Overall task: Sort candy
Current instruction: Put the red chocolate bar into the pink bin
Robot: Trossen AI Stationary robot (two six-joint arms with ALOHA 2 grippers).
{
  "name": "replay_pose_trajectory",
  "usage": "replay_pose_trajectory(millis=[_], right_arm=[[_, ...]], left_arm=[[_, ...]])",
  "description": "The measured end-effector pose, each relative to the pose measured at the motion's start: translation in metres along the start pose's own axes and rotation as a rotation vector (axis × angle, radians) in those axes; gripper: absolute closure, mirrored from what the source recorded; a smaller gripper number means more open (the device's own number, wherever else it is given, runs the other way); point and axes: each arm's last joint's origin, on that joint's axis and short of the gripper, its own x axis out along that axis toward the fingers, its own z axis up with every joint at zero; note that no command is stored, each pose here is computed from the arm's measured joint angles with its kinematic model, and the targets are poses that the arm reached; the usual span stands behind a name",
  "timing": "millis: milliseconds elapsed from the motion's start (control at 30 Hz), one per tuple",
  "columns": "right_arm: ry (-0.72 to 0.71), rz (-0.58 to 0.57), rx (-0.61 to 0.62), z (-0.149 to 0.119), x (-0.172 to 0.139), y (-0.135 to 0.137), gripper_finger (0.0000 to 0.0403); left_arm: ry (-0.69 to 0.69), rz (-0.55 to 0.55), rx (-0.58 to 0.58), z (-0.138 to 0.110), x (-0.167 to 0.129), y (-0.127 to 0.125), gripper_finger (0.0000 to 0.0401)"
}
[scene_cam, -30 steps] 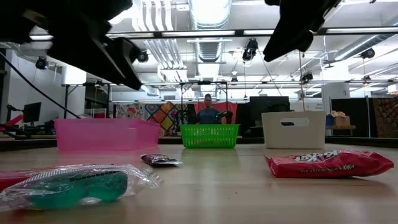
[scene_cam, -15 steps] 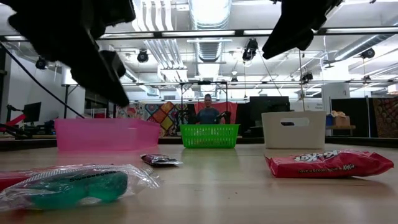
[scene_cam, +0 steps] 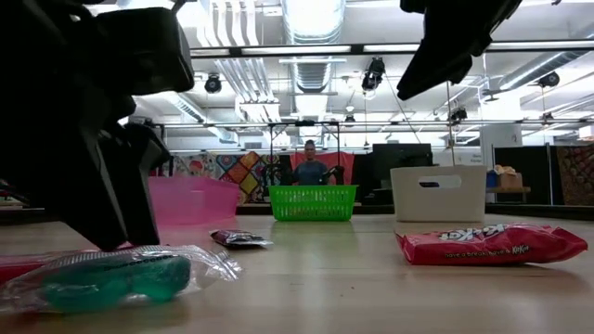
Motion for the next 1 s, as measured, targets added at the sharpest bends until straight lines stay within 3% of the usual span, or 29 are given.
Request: replay_pose_trajectory(millis=[467,700,1000], right_arm=[[-0.014,0.006,0.006,0.001,0.0,0.001,0.0282],[-0.029,-0.019,0.007,0.002,0.0,0.0,0.0282],[-0.048,-0.018,0.009,0.002,0.002,0.0,0.0282]], left_arm=[[0.045,0.144,0.033,-0.007,-0.003,0.009,0.0205],[0.105,0.281,0.059,-0.005,-0.02,0.029,0.0205],[0.081,0.193,0.12,-0.004,-0.045,0.017,0.0206]])
